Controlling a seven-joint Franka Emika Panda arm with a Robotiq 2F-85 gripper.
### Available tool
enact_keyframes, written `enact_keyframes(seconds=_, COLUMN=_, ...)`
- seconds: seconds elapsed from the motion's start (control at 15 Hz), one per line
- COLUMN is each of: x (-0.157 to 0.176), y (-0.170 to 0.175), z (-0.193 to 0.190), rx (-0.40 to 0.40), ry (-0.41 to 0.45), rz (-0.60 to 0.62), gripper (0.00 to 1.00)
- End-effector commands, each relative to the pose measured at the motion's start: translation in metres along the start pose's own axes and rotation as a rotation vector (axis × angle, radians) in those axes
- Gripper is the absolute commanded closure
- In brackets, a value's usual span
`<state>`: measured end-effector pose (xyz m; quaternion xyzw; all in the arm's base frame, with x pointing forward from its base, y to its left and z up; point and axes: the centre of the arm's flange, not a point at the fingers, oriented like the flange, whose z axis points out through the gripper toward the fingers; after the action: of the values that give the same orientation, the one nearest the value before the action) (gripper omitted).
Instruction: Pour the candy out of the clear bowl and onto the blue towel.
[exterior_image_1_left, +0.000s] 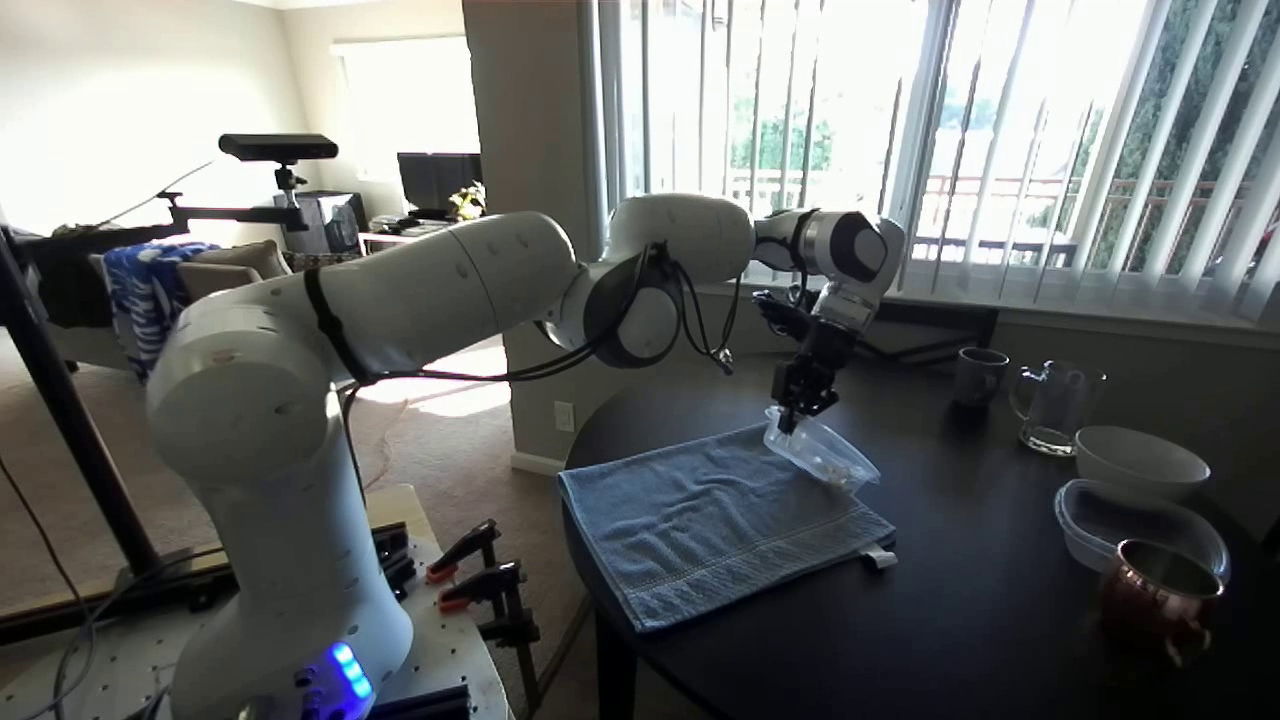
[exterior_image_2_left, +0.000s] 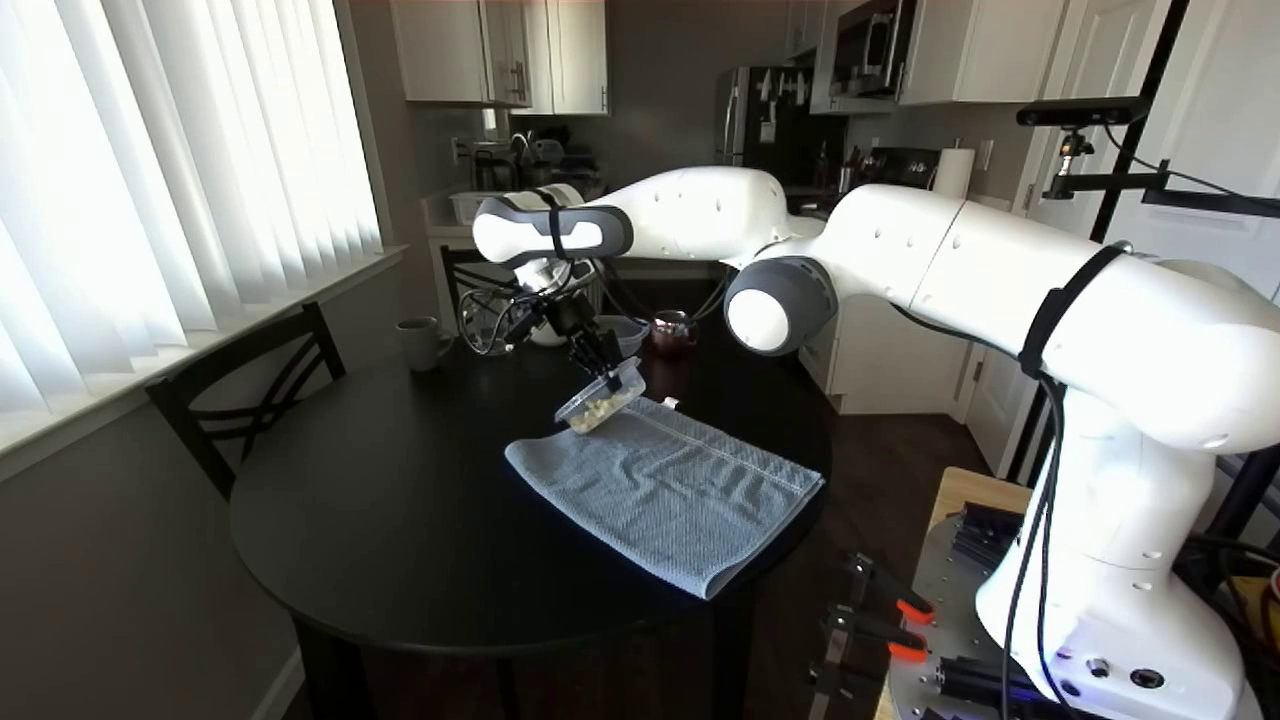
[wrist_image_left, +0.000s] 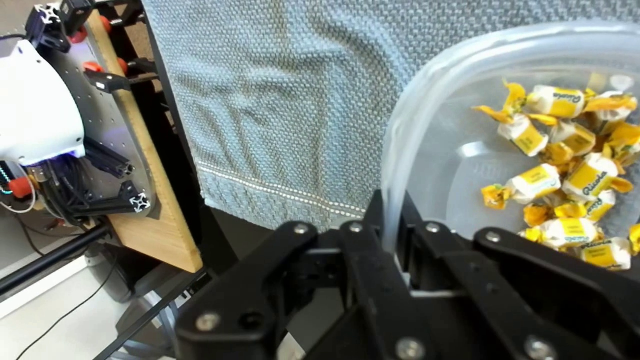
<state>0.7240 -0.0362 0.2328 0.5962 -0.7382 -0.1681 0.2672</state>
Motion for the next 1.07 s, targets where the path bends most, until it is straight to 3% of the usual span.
enact_keyframes(seconds=0.0, x=-0.014, y=0.047, z=0.059, rx=0.003, ry=0.039, rz=0.017, gripper=0.99)
enact_keyframes(seconds=0.4, x=-0.028, y=0.059, z=0.051, rx=-0.01, ry=0.112, rz=0.112, gripper=0.99)
enact_keyframes(seconds=0.67, x=-0.041, y=0.071, z=0.054, rx=-0.136, ry=0.083, rz=0.099, gripper=0.99)
enact_keyframes(seconds=1.0, x=-0.052, y=0.098, z=0.062, rx=-0.28, ry=0.203, rz=0.124, gripper=0.99)
